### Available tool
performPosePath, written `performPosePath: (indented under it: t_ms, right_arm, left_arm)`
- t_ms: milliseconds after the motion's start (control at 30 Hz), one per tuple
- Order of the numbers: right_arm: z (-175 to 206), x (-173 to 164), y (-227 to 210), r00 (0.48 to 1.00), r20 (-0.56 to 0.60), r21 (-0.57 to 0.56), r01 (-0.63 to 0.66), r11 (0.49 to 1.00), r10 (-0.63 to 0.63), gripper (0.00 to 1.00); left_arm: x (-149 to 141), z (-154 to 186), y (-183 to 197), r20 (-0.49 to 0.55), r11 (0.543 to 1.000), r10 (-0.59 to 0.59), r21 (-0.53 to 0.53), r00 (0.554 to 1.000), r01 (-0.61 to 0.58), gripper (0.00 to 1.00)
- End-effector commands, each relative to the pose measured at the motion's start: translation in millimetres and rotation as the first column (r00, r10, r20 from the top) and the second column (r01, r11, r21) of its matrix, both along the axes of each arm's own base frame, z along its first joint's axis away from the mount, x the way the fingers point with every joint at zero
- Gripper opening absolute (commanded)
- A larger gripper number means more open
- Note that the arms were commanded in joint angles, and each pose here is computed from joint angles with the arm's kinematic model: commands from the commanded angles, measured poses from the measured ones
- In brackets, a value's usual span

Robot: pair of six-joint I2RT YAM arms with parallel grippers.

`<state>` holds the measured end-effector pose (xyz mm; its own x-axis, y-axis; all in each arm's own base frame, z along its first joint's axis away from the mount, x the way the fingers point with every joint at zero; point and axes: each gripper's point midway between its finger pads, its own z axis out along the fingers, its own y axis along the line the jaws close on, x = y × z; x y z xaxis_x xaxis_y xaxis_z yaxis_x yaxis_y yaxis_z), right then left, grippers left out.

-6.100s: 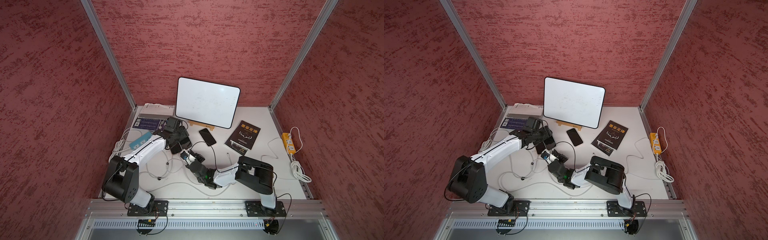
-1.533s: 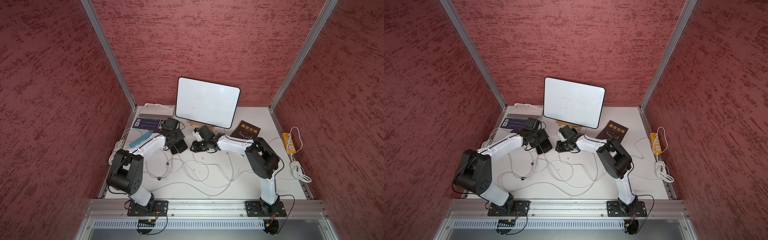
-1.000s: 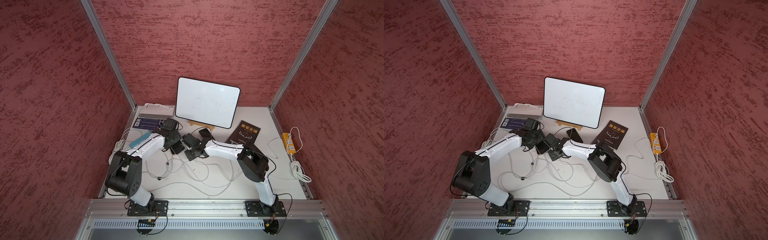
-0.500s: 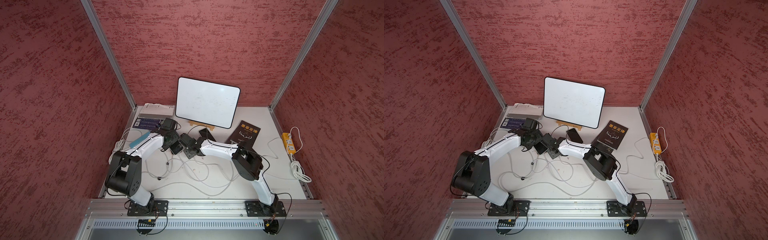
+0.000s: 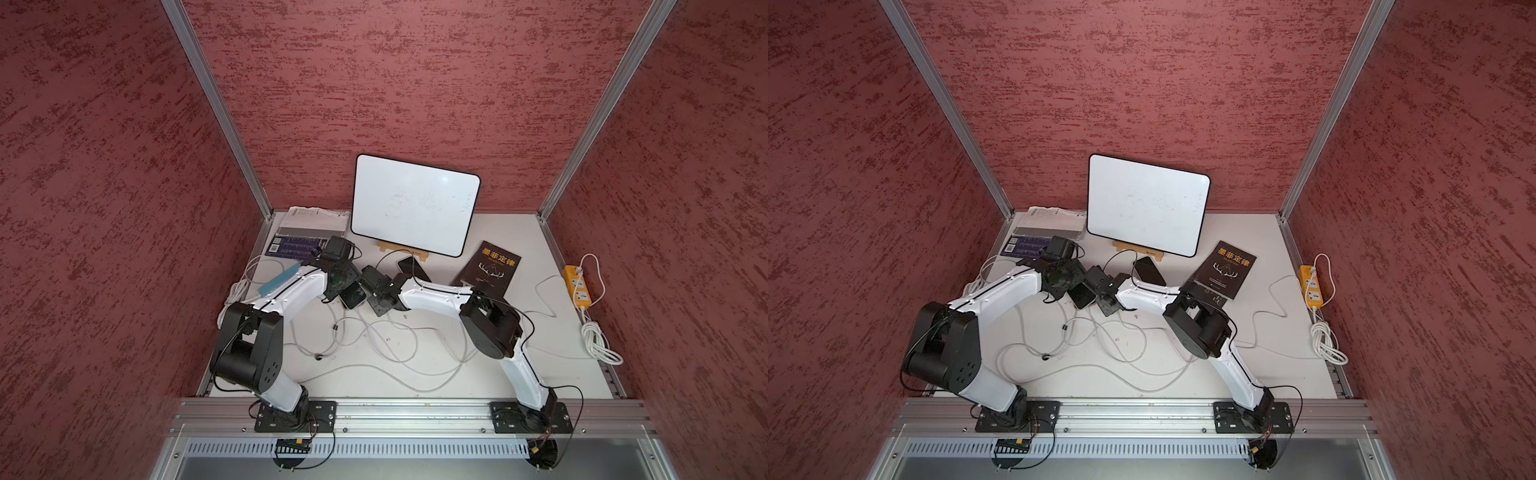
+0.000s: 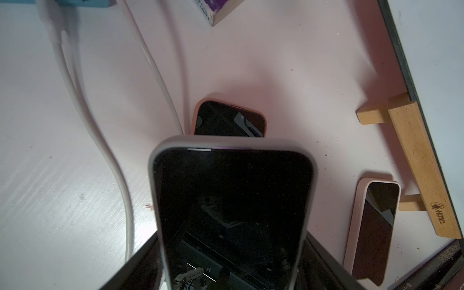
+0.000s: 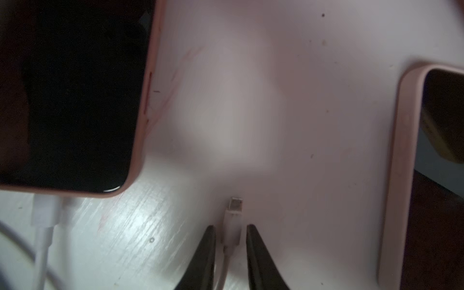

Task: Plug the charging cable into the phone
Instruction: Adjust the charging cable at the center of the board.

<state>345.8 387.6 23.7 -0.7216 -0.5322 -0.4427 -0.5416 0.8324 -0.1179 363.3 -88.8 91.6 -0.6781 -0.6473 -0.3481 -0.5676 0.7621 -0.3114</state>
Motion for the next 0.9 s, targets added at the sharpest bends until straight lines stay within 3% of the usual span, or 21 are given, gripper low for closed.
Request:
performPosePath:
  t_ms: [0, 467, 600, 767, 867]
  right_arm:
    - [-25, 3, -15, 0.998, -0.053, -0.046, 0.027, 0.999, -0.03, 0.23]
    - [-36, 0, -20, 0.994, -0.096, -0.039, 0.041, 0.998, -0.044, 0.11]
    - [-36, -1, -20, 0.992, -0.117, -0.022, 0.046, 0.999, -0.048, 0.0]
    - [-23, 1, -16, 0.988, -0.144, 0.095, 0.072, 0.993, -0.058, 0.0]
    - [-11, 0, -11, 0.977, -0.209, 0.247, 0.092, 0.965, -0.04, 0.0]
  left_arm:
    - [8, 7, -1, 0.027, 1.0, 0.005, -0.014, 1.0, -0.005, 0.0]
    - [10, 5, -2, 0.016, 1.0, -0.002, -0.019, 1.0, 0.002, 0.0]
    - [10, 5, -3, 0.015, 1.0, -0.003, -0.022, 1.0, 0.004, 0.0]
    - [10, 4, -4, 0.011, 1.0, -0.006, -0.021, 1.0, 0.006, 0.0]
    - [10, 4, -4, 0.013, 1.0, -0.007, -0.021, 1.0, 0.007, 0.0]
